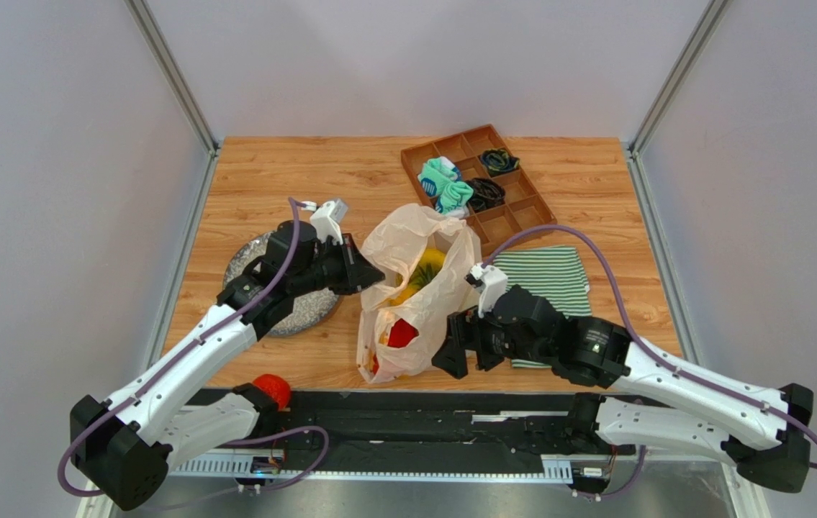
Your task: Place the fruits into the plastic bag
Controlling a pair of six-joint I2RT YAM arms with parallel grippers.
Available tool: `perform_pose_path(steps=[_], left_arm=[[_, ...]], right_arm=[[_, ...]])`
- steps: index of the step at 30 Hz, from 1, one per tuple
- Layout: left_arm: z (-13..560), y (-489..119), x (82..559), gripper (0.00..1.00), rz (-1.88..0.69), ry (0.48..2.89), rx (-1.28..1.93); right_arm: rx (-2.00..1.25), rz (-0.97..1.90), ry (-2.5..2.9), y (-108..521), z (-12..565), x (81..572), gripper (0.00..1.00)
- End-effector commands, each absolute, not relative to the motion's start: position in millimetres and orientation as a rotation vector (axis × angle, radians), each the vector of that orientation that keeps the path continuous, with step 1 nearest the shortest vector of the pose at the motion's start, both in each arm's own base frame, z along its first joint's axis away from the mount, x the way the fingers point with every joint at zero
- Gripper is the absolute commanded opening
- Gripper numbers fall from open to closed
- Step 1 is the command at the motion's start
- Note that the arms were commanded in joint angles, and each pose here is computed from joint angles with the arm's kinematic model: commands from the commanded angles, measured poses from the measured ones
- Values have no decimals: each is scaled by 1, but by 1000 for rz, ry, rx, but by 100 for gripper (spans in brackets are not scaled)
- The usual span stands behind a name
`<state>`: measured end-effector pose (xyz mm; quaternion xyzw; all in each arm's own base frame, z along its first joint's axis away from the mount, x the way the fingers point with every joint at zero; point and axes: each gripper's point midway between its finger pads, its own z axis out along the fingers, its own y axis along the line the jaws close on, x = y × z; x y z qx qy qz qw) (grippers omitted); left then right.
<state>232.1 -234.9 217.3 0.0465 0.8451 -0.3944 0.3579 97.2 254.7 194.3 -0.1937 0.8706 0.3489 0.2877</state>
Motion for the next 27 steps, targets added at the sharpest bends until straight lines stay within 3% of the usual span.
perform_pose_path(steps=[1,7,13,16,18,19,20,23,27], left_arm=[[224,-233,232,0,-1032,2157,127],[224,-231,233,0,-1025,2160,128],[221,-230,234,0,-1020,2167,125],[220,-229,235,0,-1018,2168,123],[221,-229,235,0,-1024,2167,124],[222,-229,236,0,-1028,2164,121],[223,-229,237,0,-1030,2163,119],[239,-230,245,0,-1055,2125,104],[291,-229,264,0,-1097,2020,93]], right_arm=[[-372,899,2193,273,224,132,82],[-349,844,2186,287,221,148,80],[-363,776,2218,296,212,156,69],[-389,795,2209,304,214,156,50],[-401,819,2194,309,219,157,25],[-407,827,2189,311,222,156,8],[-406,839,2168,313,231,158,1],[-437,830,2100,308,259,164,0],[-354,727,1895,269,354,198,0]])
